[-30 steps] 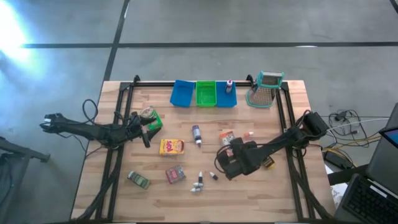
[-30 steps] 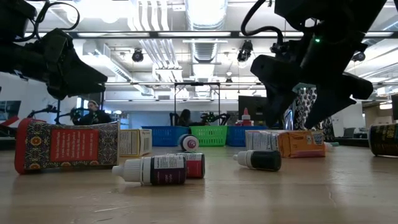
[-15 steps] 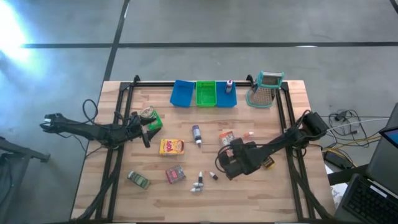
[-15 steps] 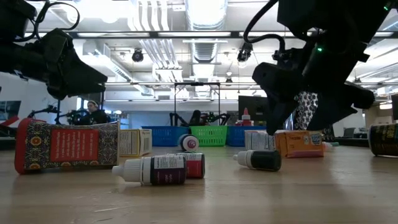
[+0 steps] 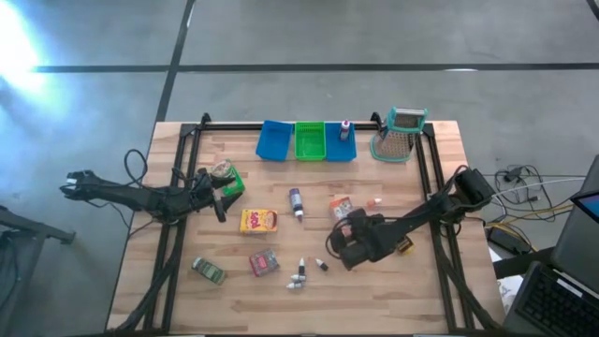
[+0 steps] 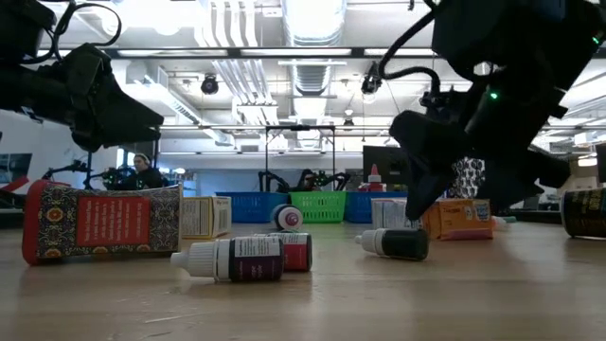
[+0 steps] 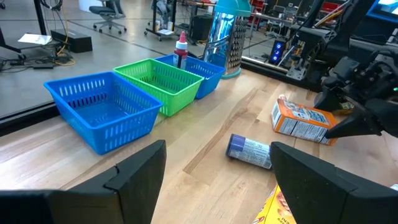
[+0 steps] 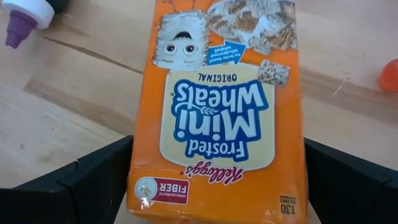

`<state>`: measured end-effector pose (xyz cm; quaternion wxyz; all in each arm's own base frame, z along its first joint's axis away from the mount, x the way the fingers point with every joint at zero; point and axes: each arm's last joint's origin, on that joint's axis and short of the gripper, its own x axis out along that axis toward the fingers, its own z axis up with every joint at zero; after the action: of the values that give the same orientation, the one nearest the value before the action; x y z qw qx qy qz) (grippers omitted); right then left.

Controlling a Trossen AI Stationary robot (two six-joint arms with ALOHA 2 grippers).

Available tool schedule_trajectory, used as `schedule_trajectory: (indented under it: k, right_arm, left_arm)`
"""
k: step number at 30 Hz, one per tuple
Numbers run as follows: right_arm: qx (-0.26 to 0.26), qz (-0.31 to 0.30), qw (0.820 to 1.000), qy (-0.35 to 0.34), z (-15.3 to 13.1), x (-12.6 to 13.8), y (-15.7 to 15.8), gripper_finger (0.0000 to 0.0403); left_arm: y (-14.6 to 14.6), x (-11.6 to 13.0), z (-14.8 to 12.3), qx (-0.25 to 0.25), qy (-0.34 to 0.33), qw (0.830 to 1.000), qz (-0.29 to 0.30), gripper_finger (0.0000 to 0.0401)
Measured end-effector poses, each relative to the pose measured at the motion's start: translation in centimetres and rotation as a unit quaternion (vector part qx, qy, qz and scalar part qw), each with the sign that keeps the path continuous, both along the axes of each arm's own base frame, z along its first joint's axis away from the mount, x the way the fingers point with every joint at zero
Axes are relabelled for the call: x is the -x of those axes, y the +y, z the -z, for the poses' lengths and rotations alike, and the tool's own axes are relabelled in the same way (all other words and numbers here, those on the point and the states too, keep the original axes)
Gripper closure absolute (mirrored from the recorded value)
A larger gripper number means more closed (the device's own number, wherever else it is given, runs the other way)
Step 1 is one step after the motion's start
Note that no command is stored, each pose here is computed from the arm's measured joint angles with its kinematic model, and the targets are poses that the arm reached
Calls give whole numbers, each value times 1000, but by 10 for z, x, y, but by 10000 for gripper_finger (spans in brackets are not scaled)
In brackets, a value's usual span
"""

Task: Pick & Place Kitchen Items
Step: Put the orange cereal box into the left blue bin

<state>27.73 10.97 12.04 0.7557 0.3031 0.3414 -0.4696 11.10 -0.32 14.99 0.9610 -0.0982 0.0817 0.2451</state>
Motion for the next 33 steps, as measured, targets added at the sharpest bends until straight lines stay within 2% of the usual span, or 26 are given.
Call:
schedule_trajectory:
  k: [6, 26, 33]
  right_arm:
    - [-3, -3, 1000, -4, 8, 4, -2, 3]
    - [20, -33, 999, 20, 10, 6, -4, 3]
    - [32, -74, 996, 26, -1, 3, -3, 3]
  left_arm:
    - [0, 0, 0, 0, 0, 1000, 0, 107]
    - [0, 0, 0, 0, 0, 1000, 0, 107]
    - [0, 0, 0, 0, 0, 1000, 0, 107]
